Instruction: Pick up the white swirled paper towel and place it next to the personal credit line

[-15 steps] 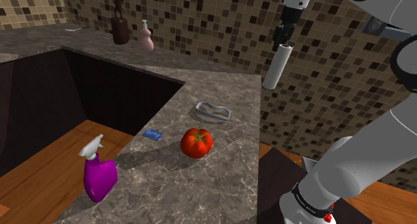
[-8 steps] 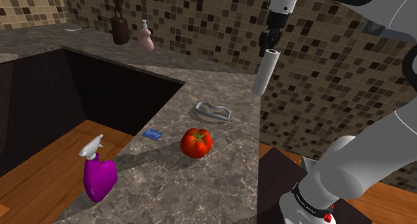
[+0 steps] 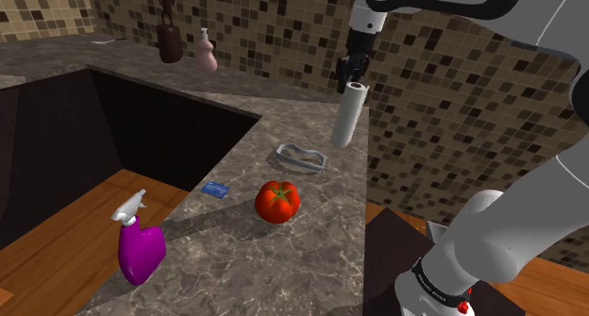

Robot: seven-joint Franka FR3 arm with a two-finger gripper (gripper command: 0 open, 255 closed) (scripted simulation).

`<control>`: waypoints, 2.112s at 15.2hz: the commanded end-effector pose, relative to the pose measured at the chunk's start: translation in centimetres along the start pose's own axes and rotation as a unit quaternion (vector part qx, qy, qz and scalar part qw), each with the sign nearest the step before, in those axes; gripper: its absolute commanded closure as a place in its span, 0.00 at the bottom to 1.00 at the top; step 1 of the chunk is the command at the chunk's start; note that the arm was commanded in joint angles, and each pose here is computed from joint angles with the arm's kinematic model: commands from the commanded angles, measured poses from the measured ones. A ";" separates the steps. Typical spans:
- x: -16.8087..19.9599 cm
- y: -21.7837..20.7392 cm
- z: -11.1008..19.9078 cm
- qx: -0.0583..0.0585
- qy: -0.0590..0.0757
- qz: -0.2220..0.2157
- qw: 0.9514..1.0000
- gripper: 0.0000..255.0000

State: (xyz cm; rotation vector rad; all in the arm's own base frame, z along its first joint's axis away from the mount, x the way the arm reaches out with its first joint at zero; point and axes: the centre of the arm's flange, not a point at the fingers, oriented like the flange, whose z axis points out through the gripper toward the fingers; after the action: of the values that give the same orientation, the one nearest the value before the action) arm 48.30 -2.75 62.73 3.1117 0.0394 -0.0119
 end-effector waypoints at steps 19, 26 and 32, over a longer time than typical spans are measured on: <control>6.6 -23.7 9.8 0.000 0.000 0.001 1.000 1.00; 8.9 -31.7 13.1 0.000 0.000 0.001 1.000 1.00; 8.0 -33.1 13.7 -0.023 0.003 0.008 1.000 0.00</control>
State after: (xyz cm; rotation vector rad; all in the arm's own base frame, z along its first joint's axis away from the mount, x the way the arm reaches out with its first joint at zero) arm 55.90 29.32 47.77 3.0908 0.0308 -0.0084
